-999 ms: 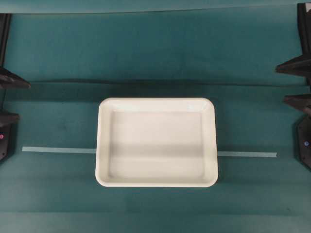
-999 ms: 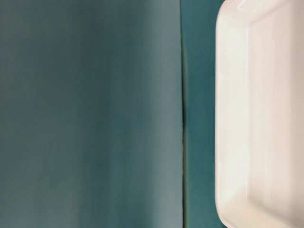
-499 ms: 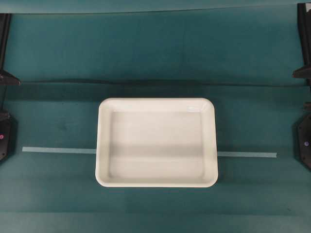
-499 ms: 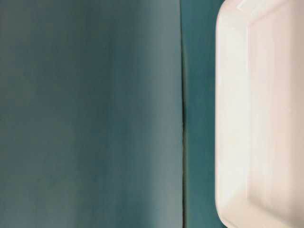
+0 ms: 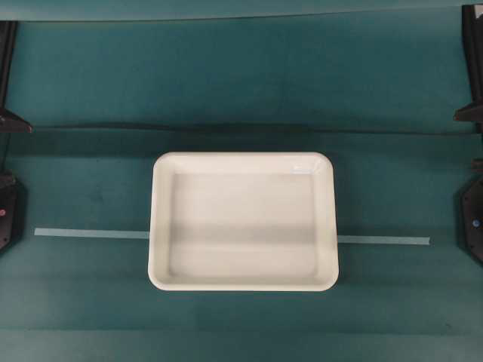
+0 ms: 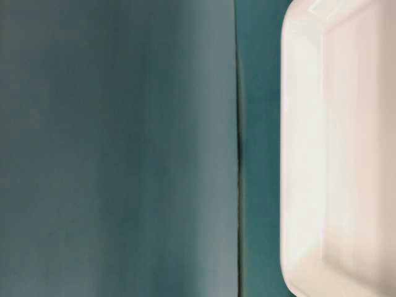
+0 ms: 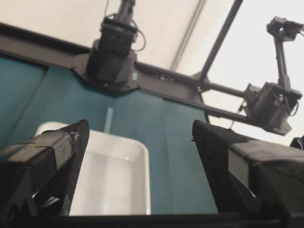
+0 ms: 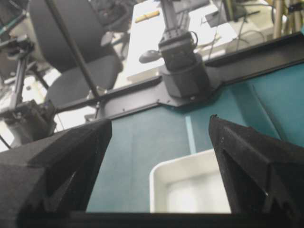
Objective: Lift the white case with both hands.
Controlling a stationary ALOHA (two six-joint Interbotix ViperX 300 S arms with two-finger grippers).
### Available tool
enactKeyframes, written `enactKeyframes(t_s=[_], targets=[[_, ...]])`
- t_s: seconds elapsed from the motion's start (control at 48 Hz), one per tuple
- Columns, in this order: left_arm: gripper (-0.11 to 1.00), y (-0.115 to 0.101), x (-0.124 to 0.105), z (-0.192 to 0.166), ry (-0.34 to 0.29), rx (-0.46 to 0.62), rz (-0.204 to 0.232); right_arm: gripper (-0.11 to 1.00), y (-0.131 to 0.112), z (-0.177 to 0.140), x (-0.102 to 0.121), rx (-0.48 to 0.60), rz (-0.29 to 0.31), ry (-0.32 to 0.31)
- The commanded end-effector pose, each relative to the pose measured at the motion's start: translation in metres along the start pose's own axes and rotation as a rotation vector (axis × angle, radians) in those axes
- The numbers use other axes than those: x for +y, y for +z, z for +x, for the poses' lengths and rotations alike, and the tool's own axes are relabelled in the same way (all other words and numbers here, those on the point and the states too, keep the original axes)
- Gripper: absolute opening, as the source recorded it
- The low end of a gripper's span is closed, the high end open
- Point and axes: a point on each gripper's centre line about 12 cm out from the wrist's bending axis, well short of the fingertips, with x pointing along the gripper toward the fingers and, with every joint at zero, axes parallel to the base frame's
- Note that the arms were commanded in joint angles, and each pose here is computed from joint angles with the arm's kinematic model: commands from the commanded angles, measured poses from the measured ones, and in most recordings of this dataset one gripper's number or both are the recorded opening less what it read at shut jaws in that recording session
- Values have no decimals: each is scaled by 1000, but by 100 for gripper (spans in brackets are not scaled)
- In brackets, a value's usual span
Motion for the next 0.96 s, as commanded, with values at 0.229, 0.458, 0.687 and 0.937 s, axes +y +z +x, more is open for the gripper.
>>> enactKeyframes(t_s=[0.229, 0.458, 0.687, 0.937], targets=[[94, 2, -1, 5, 3, 12, 5, 88, -2, 3, -1, 8, 0, -5], [94, 0, 0, 6, 4, 18, 5, 88, -2, 3, -1, 8, 0, -5], [94, -4, 1, 6, 7, 27, 6, 88, -5, 4, -2, 19, 2, -7], [94, -10, 3, 7, 13, 41, 5, 88, -13, 5, -5, 34, 5, -14]])
